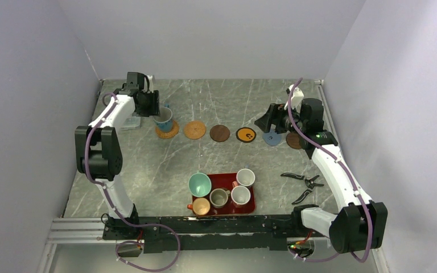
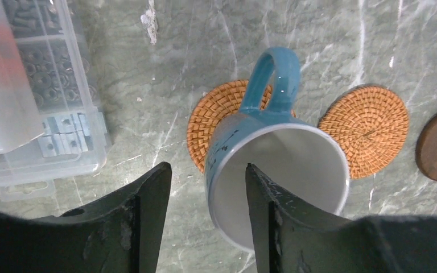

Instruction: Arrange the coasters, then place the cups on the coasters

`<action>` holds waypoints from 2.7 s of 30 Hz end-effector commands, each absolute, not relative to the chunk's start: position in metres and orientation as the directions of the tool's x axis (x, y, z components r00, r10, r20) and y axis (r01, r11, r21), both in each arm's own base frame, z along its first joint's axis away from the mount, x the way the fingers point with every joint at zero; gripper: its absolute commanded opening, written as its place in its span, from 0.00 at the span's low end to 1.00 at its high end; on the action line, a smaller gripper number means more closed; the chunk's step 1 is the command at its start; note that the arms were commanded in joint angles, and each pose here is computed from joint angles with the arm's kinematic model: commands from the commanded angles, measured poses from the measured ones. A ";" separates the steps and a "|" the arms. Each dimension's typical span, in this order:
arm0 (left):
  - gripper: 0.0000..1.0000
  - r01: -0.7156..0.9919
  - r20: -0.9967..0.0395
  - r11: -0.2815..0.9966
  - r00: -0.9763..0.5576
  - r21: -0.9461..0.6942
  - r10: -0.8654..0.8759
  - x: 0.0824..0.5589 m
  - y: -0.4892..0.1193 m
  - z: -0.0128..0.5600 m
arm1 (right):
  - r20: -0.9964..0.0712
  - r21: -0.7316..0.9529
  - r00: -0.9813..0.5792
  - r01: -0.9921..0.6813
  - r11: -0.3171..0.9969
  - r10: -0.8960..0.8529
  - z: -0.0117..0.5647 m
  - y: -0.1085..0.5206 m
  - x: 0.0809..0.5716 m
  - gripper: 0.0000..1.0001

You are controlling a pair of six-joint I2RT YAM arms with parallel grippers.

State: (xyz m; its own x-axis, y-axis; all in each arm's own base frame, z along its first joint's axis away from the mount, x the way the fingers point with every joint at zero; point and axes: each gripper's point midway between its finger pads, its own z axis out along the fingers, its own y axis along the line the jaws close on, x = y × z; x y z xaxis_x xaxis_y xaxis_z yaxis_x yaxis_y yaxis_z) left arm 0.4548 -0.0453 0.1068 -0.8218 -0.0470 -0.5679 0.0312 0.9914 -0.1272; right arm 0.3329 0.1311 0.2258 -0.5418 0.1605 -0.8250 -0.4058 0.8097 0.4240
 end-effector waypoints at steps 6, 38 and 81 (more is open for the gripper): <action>0.76 0.056 -0.792 0.989 -0.605 -0.139 -0.077 0.448 -0.046 0.220 | -0.821 0.371 -0.568 -0.455 0.810 0.057 0.220 0.146 0.319 0.84; 0.80 0.013 -0.889 0.997 -0.454 -0.077 -0.062 0.386 -0.026 0.249 | -0.390 0.168 -0.888 -0.327 0.930 -0.242 0.093 0.169 0.195 0.63; 0.79 0.005 -0.910 0.997 -0.408 -0.078 -0.069 0.381 -0.024 0.261 | -0.859 0.157 -0.431 -0.735 0.660 -0.276 0.264 0.257 0.253 0.00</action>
